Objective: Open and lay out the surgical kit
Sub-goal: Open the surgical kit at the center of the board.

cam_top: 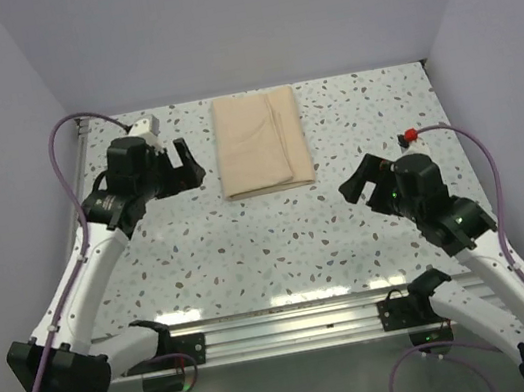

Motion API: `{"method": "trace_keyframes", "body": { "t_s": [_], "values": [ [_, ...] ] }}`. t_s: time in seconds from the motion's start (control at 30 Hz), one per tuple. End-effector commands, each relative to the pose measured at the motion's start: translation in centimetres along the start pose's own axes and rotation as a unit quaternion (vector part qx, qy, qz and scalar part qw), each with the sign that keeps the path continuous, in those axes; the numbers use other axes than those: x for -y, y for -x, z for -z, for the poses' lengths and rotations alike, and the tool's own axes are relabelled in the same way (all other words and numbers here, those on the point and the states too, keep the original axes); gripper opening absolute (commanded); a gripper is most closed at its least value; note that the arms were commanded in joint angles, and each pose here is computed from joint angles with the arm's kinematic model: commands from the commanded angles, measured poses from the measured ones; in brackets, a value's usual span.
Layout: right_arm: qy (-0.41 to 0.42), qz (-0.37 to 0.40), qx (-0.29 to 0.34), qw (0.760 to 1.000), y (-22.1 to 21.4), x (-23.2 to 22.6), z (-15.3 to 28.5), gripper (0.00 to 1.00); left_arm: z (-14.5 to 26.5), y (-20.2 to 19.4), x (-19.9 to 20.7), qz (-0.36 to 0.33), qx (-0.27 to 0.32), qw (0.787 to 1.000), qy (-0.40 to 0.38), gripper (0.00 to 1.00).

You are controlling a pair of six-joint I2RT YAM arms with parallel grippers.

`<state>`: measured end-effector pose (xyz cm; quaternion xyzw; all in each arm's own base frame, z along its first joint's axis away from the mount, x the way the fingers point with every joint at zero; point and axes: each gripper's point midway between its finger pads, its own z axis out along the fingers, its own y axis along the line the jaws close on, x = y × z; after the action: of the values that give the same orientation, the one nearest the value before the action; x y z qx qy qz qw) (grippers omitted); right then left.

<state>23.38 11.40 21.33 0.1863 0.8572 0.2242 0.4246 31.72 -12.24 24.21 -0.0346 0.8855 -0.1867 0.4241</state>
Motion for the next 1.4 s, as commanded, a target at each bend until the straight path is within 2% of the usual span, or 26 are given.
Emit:
{"method": "trace_keyframes", "body": {
  "t_s": [0.0,0.13,0.27,0.3,0.5,0.7,0.8,1.0,1.37],
  "values": [
    [-0.011,0.011,-0.003,1.0,-0.6,1.0,0.3,0.98,0.2,1.7,2.9,-0.039,0.02,0.999,-0.011,1.0],
    [-0.009,0.042,-0.027,0.999,-1.6,1.4,0.4,0.98,-3.3,0.4,5.6,-0.068,-0.015,0.998,0.004,1.0],
    [-0.01,0.058,-0.042,0.997,-2.0,1.8,1.6,0.98,-6.4,-1.5,7.2,-0.113,-0.042,0.989,0.086,0.98],
    [-0.005,0.06,-0.041,0.997,-2.0,1.7,2.0,0.99,-8.0,-3.1,7.0,-0.128,-0.07,0.983,0.109,0.98],
    [-0.02,0.092,-0.02,0.995,-1.2,2.9,4.2,0.98,-12.5,-4.9,11.3,-0.19,-0.081,0.97,0.129,0.96],
    [-0.02,0.097,-0.009,0.995,-1.0,3.4,5.6,0.98,-17.7,-6.3,15.5,-0.208,-0.085,0.968,0.108,0.95],
    [-0.023,0.097,-0.022,0.995,-1.4,3.5,5.5,0.98,-18.9,-5.9,17.3,-0.211,-0.074,0.97,0.092,0.94],
    [-0.027,0.106,-0.033,0.993,-1.5,3.5,5.4,0.98,-22.1,-7.7,17.6,-0.211,-0.086,0.969,0.099,0.92],
    [-0.037,0.109,-0.038,0.993,-1.7,3.7,4.2,0.98,-23.8,-10.3,15.0,-0.239,-0.11,0.955,0.136,0.81]
  ]
}}
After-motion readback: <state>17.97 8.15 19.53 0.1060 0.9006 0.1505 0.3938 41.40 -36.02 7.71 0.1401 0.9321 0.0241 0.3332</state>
